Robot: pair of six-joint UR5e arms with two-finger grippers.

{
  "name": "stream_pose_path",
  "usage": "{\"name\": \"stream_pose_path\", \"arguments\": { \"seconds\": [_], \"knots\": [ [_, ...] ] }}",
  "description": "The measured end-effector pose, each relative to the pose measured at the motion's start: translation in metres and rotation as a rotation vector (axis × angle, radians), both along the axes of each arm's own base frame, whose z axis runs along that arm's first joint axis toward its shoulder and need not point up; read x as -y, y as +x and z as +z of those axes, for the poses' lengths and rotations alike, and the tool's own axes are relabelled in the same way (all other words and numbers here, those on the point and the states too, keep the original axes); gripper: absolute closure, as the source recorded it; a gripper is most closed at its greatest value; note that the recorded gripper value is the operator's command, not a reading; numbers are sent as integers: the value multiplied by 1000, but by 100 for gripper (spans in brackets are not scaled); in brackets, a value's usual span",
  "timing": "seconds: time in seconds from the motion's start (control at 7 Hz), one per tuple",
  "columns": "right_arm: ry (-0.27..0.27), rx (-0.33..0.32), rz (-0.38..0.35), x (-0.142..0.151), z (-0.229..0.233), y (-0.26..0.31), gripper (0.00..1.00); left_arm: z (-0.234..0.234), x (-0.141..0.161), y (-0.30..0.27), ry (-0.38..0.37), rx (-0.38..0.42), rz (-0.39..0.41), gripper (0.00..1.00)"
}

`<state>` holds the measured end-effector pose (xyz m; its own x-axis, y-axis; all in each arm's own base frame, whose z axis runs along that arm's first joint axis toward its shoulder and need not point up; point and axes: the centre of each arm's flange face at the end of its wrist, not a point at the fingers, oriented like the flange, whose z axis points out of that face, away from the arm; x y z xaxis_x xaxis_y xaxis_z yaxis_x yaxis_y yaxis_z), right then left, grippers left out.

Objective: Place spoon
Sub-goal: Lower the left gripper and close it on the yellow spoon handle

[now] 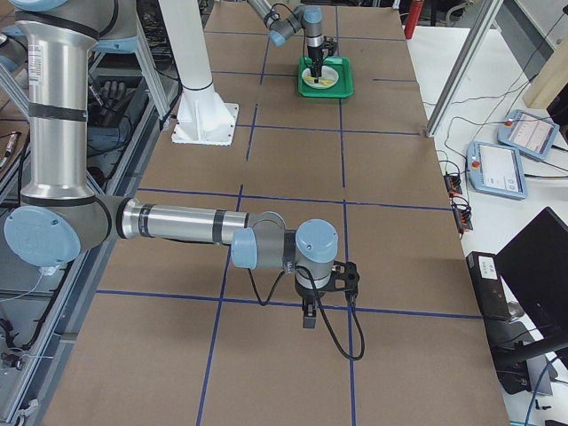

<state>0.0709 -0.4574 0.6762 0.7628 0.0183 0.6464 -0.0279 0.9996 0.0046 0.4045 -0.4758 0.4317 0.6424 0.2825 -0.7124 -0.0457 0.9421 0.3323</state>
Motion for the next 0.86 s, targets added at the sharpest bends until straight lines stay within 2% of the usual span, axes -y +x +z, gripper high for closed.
{"name": "stream_pose_path", "arguments": {
  "seconds": [0.86],
  "knots": [
    [1,0,0,1,-1,0,0,-1,4,-3,-1,2,-8,48]
  ]
}}
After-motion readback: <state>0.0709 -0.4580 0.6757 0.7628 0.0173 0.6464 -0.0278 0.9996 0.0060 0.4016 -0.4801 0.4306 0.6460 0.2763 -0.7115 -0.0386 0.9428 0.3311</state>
